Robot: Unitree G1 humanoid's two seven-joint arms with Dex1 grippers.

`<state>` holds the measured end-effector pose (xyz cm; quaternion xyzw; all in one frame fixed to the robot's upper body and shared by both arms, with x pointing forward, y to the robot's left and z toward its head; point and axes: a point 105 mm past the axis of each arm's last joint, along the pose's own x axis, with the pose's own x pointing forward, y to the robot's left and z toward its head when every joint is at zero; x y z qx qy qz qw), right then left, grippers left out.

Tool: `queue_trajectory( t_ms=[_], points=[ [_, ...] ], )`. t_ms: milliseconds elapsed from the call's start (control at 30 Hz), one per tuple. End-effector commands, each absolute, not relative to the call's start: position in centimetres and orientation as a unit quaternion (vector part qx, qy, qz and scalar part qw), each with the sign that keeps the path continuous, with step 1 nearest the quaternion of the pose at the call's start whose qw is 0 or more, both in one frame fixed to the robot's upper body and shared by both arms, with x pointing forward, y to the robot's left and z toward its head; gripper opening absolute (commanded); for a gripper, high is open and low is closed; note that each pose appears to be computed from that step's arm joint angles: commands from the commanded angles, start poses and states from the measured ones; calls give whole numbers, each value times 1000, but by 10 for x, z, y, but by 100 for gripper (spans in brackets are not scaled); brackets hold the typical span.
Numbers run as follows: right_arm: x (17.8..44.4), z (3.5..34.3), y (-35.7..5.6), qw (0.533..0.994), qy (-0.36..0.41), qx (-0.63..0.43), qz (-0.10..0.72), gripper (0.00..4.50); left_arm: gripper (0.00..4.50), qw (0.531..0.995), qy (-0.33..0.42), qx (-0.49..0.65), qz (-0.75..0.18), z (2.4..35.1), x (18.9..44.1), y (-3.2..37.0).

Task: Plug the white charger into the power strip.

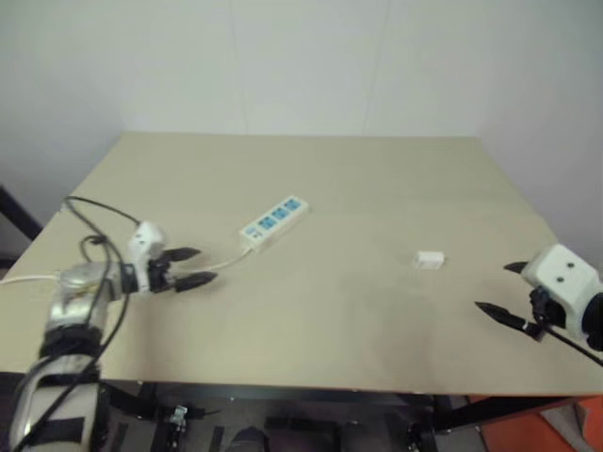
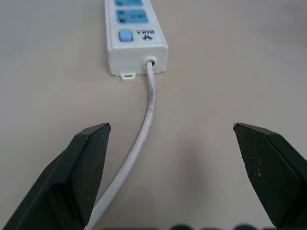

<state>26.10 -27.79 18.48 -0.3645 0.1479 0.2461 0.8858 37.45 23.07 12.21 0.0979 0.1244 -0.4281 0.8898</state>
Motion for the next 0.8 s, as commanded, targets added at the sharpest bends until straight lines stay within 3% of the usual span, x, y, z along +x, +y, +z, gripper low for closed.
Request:
queue_trajectory(
  t_ms=[33, 200, 233, 333, 700, 800],
  points=[
    [265, 187, -264, 886, 131, -368, 250, 450, 447, 893, 127, 117, -416, 123, 395, 212],
    [262, 184, -228, 885, 113, -352, 282, 450, 447, 875, 181, 175, -413, 100, 405, 199],
    [260, 183, -224, 884, 113, -353, 285, 450, 429, 870, 198, 182, -413, 95, 405, 200],
    [258, 180, -215, 886, 114, -345, 288, 450, 354, 864, 223, 198, -406, 89, 406, 201],
    [259, 170, -199, 887, 122, -328, 301, 450, 12, 863, 223, 180, -416, 86, 404, 198],
    [260, 169, -198, 887, 123, -327, 303, 450, 5, 855, 221, 172, -437, 89, 397, 201]
  ],
)
